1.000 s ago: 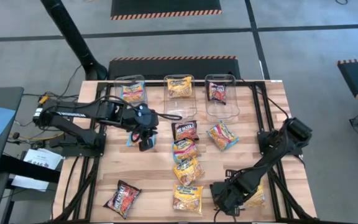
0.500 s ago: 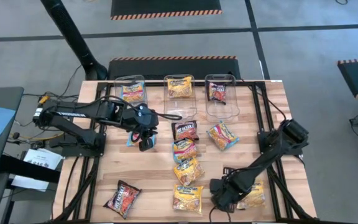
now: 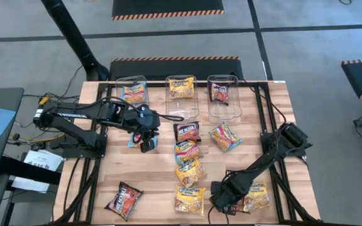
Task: Sort Maruchan noodles
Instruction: Put the black noodle pack into the right transparent bin
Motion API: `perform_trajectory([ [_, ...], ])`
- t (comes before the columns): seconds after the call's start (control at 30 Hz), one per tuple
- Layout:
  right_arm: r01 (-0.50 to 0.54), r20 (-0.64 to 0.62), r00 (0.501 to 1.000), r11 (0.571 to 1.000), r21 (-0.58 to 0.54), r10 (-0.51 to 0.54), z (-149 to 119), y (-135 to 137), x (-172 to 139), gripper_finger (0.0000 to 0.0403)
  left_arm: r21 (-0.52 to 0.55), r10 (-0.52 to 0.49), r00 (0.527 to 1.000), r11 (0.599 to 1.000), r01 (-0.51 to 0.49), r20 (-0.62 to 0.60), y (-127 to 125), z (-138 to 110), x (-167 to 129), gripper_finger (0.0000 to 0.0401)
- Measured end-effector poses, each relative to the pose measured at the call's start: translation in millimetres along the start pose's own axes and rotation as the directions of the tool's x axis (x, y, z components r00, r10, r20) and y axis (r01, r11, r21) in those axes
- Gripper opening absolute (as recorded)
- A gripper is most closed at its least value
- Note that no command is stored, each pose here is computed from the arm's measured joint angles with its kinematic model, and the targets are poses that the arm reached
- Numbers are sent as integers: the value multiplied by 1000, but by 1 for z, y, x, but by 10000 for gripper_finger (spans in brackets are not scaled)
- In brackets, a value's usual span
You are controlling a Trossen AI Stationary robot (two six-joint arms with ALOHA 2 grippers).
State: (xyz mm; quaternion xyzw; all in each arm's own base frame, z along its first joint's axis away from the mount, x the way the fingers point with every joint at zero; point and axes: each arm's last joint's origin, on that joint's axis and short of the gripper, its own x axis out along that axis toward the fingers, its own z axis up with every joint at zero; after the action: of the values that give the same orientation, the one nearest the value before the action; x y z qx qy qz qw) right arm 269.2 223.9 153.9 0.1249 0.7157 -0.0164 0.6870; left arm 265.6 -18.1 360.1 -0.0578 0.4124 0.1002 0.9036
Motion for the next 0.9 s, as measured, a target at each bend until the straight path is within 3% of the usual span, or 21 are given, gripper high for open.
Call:
perform_trajectory([
  [0.27,-17,-2,1000,999,28,17,10,-6,-2,13,0,0,1000,1000,0,0,0,0,0,73],
  [0.6,55,21,998,998,0,-55,22,0,-36,4,0,1,1000,1000,-1,-2,0,0,0,73],
  [0.9,212,32,977,977,8,-213,20,0,-70,3,1,1,1000,1000,-1,-4,0,0,0,73],
])
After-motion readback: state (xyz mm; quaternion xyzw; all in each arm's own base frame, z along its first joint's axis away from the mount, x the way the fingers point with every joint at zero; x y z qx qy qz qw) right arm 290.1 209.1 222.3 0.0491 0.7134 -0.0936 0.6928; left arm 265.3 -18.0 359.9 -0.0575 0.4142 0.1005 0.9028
